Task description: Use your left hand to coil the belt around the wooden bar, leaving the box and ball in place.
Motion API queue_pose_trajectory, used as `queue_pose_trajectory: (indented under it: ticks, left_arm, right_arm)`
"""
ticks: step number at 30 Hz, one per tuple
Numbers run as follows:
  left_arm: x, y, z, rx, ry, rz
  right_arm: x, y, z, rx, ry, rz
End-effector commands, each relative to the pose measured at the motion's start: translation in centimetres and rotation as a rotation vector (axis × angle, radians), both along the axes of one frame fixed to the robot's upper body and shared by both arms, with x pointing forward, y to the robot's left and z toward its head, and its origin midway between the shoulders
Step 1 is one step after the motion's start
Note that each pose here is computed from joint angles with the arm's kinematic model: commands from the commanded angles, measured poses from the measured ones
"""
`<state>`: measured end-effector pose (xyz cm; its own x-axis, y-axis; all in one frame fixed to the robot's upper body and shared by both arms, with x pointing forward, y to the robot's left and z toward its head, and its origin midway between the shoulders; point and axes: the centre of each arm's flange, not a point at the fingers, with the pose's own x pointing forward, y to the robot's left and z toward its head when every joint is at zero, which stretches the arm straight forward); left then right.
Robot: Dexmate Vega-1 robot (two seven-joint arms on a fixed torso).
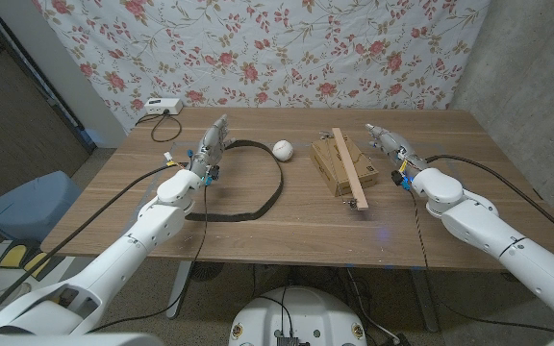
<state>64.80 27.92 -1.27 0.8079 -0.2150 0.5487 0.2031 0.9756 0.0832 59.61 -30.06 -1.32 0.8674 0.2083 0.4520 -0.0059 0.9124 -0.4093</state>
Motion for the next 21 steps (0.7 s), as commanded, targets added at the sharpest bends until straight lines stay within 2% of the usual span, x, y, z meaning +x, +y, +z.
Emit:
queue_pose_trajectory:
  ticks: [1,7,15,21]
  left_arm:
    - [0.0,-0.8,0.2,0.017,-0.003,-0.020]
    - [0.0,-1.1,0.2,0.024,-0.002,-0.027]
    - [0.2,-1.4,0.4,0.034,-0.003,-0.040]
    - [0.3,-1.5,0.5,0.038,-0.006,-0.047]
  right_arm:
    - [-3.3,-0.2,-0.3,-0.155,0.044,-0.091]
    - [-4.8,0.0,-0.6,-0.199,0.047,-0.146]
    - [-6.7,0.7,-0.7,-0.302,0.093,-0.230]
    - [-7.9,1.1,-0.9,-0.360,0.128,-0.262]
